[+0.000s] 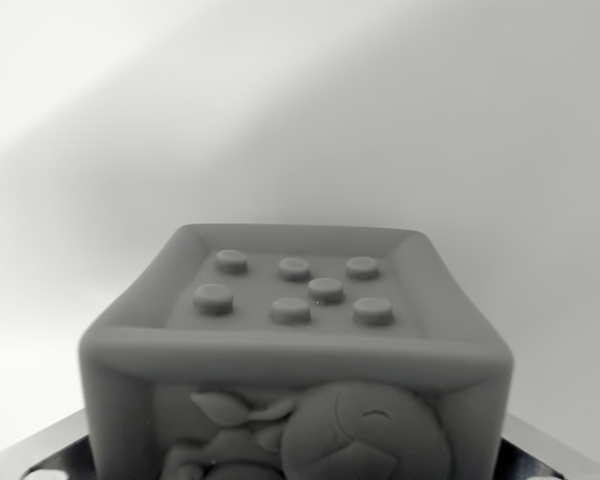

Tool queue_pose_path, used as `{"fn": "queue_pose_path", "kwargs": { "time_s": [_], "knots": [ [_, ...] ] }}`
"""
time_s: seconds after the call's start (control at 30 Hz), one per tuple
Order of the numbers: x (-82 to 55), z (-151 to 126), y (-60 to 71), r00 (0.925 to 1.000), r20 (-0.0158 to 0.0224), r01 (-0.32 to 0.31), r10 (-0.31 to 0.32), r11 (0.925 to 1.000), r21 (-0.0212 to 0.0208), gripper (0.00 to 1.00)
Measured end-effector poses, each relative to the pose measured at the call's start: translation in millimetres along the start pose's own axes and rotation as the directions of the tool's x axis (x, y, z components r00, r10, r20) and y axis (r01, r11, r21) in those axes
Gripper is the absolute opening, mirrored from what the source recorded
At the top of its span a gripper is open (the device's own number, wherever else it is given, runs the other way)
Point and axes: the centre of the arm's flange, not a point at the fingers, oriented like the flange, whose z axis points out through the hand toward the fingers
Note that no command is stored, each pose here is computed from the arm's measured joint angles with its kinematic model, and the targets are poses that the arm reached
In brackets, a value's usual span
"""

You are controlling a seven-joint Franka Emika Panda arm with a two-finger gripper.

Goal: Destack cube

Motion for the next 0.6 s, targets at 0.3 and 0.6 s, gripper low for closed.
{"fn": "queue_pose_path", "kwargs": {
  "time_s": [0.3, 0.6],
  "knots": [
    [0.0, 6.9, -0.2, 1.0, 0.0008, 0.0, 0.0, 1.0, 0.0, 0.0],
    [0.0, 9.4, -0.2, 1.0, 0.0009, -0.001, 0.001, 1.0, 0.0005, 1.0]
  ]
}}
